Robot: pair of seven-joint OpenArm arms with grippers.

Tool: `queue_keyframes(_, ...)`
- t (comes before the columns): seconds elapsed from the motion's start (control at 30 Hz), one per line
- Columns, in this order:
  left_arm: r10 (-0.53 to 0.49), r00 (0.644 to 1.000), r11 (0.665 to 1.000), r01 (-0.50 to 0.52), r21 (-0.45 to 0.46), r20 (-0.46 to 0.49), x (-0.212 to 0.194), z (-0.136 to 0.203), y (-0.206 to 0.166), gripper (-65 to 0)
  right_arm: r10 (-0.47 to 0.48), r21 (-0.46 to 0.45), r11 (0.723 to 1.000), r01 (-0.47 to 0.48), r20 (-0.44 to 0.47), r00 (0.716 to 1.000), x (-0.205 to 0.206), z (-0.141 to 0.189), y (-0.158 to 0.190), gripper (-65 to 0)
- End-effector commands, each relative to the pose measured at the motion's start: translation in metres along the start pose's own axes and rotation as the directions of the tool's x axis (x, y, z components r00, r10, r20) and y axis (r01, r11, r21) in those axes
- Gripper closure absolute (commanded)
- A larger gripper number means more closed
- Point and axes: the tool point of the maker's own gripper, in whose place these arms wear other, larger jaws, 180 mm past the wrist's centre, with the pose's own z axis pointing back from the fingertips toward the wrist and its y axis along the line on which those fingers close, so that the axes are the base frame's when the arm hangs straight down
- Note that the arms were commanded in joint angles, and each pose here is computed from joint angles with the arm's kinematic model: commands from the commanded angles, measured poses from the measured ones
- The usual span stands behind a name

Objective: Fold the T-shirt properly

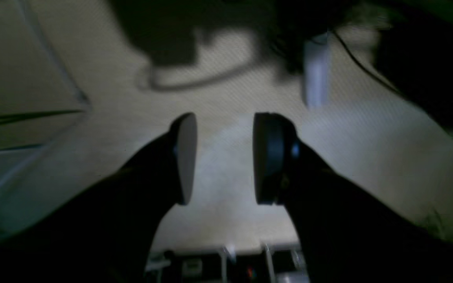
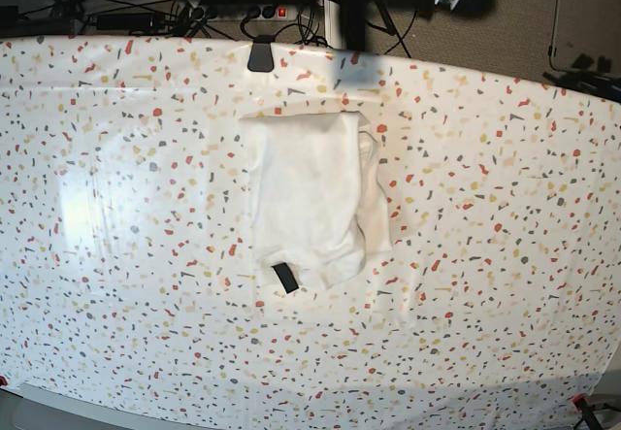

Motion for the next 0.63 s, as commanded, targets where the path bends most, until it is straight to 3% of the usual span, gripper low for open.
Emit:
queue_keyframes(0.0, -0.007, 1.000, 1.000, 0.007, 0.001, 0.004, 0.002, 0.000, -0.002, -22.5, 0.016, -0.002, 1.000, -0.016, -0.013, 1.000, -0.003, 0.002, -0.003, -27.4)
queue_keyframes(0.23, -0.040, 0.998, 0.999, 0.041, -0.020, 0.041, 0.015, -0.003, -0.025, -22.5, 0.105, -0.027, 0.994, -0.105, 0.012, 0.994, 0.001, -0.004, 0.000, -27.4)
queue_keyframes(0.6, -0.030, 0.999, 0.999, 0.029, -0.028, -0.038, -0.016, -0.010, -0.026, -22.5, 0.150, -0.037, 0.988, -0.147, 0.086, 0.985, 0.012, -0.010, 0.007, -27.4)
